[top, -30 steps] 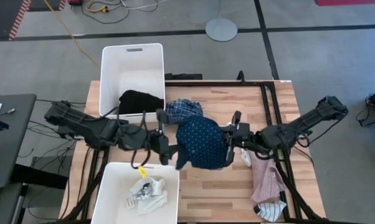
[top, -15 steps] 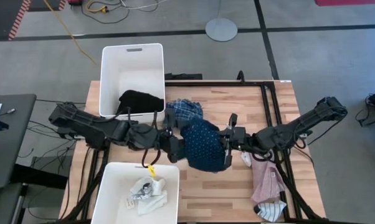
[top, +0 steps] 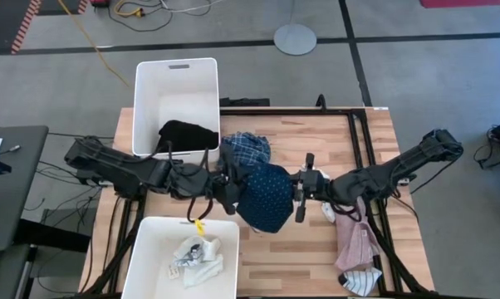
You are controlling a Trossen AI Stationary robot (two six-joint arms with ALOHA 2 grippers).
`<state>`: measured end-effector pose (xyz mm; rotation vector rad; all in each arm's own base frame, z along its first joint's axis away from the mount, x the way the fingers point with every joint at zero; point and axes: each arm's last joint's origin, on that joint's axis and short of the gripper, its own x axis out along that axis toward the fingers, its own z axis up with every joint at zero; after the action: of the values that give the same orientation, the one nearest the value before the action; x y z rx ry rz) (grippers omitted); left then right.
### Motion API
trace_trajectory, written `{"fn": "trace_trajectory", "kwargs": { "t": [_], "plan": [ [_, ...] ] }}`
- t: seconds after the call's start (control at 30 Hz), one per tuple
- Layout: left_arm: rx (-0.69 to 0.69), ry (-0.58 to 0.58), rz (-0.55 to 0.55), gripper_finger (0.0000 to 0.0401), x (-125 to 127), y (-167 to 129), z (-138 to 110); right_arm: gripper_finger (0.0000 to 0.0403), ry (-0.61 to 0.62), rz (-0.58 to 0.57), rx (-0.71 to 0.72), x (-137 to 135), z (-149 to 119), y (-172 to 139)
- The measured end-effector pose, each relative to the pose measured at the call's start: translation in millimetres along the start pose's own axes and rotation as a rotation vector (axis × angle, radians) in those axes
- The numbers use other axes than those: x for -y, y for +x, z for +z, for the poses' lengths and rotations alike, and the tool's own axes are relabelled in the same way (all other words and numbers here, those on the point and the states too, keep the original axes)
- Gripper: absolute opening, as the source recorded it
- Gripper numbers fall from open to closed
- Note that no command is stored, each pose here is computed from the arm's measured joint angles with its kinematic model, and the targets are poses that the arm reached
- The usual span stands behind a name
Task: Sort clothes
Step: Put the blue shirt into the top white bin
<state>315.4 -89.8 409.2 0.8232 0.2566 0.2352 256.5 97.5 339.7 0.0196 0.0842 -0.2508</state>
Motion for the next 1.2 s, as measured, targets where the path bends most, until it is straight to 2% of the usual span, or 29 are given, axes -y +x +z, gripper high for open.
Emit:
{"fn": "trace_trajectory", "kwargs": {
  "t": [0.47,0.87,1.2],
  "plan": [
    [-0.008,-0.021,0.119,0.0003,-34.5,-26.0,-1.5,0.0078,-0.041,-0.017,-0.098,1.5,-11.2,-0.6],
    [-0.069,-0.026,0.329,0.0003,-75.6,-56.8,-5.3,0.0084,-0.032,-0.02,-0.117,1.9,-13.7,-0.7],
    [-0.186,0.012,0.529,0.0003,-110.8,-72.2,-15.0,0.0084,-0.018,-0.004,-0.16,-2.8,-19.3,-5.0]
  ]
}}
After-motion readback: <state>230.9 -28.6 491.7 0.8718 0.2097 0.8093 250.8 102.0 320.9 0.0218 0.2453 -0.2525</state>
